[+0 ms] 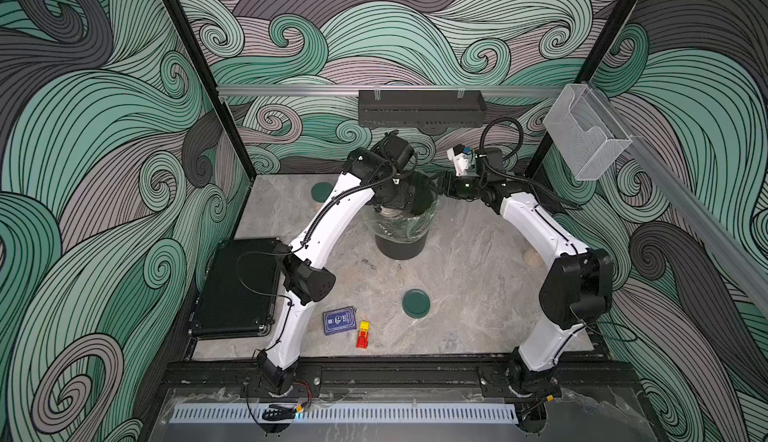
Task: Empty expired oatmeal from jars
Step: Pour the expired oatmeal into the trash bin.
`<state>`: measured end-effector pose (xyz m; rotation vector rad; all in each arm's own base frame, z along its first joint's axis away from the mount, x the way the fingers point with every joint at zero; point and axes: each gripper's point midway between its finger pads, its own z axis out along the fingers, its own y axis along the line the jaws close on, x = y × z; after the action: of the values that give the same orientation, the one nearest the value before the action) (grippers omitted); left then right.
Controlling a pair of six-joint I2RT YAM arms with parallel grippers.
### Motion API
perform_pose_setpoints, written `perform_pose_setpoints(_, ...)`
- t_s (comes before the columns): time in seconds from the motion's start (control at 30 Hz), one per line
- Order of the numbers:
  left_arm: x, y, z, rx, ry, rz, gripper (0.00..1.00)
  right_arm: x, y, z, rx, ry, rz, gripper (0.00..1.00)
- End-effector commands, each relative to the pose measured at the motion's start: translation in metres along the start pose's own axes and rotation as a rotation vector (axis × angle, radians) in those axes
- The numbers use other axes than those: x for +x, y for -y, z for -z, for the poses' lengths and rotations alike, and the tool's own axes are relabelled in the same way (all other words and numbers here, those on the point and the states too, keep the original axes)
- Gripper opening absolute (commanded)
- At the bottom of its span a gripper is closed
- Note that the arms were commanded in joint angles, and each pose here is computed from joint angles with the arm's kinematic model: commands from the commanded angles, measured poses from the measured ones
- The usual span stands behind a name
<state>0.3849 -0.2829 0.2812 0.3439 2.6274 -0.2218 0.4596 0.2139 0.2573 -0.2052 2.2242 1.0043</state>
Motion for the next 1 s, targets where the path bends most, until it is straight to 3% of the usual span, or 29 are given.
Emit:
perform_pose_setpoints(0.0, -0.002, -0.001, 0.042, 0.027, 0.064, -0.004, 0.0, 0.005, -0.018, 0.009, -0.033, -0.001, 0.021, 0.57)
perform_pose_setpoints(0.7, 0.011, -0.015, 0.066, -0.011, 0.065, -0.025, 0.0, 0.055, -0.059, 0.009, -0.072, -0.088, 0.084, 0.51)
perform_pose_setpoints(0.97, 0.009, -0.02, 0.063, 0.001, 0.06, -0.049, 0.0, 0.05, -0.066, 0.045, 0.017, 0.004, 0.18, 0.63)
